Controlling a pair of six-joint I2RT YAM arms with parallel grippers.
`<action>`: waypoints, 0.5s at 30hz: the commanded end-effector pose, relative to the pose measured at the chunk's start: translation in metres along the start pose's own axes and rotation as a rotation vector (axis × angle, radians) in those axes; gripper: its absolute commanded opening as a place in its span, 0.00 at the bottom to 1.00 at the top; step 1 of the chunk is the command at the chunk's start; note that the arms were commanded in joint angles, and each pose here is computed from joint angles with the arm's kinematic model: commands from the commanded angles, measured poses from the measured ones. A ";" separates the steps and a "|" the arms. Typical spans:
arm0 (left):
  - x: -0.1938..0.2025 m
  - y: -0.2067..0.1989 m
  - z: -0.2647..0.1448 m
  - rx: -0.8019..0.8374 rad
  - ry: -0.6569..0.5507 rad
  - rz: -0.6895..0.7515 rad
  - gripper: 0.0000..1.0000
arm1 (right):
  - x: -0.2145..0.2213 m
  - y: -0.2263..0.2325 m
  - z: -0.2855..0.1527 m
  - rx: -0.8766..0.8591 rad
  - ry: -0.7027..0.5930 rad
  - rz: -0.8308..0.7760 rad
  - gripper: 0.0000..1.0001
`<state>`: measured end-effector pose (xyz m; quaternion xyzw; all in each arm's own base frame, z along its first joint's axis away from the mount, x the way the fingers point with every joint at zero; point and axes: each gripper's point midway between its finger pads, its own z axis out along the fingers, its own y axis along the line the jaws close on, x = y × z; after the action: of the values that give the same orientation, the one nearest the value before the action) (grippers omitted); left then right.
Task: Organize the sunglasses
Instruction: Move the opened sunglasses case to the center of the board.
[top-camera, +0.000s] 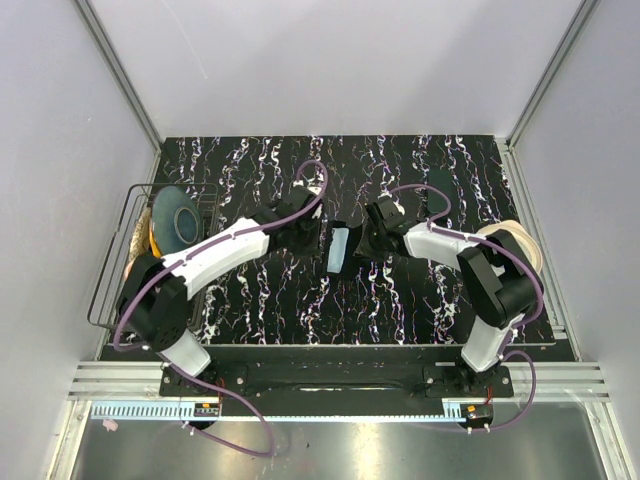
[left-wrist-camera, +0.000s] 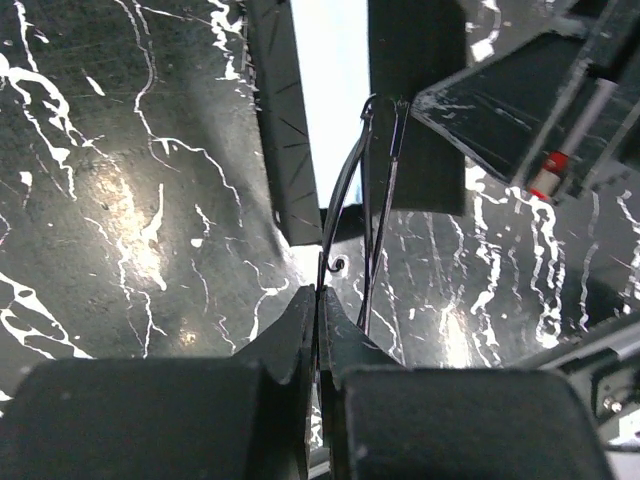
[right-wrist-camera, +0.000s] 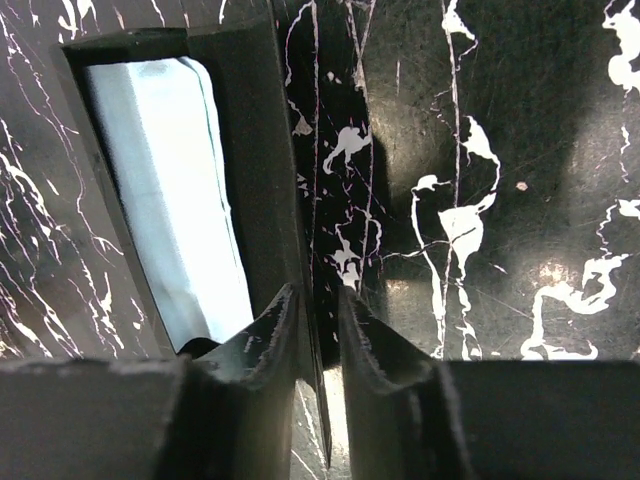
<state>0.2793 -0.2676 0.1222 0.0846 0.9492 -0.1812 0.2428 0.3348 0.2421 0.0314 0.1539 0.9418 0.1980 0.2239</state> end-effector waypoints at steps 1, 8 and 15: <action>-0.029 -0.002 0.001 -0.081 -0.084 -0.018 0.00 | -0.011 0.011 0.000 -0.029 -0.045 0.028 0.36; -0.042 -0.013 0.012 -0.117 -0.093 -0.041 0.00 | -0.019 0.012 -0.015 -0.044 -0.093 0.027 0.64; -0.043 -0.013 0.028 -0.195 -0.082 -0.046 0.00 | -0.024 -0.005 -0.054 -0.028 -0.176 -0.027 1.00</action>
<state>0.3103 -0.2885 0.1201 0.0507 0.9548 -0.1228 0.2658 0.3266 0.2292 0.0438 0.1611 0.9347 0.1959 0.2489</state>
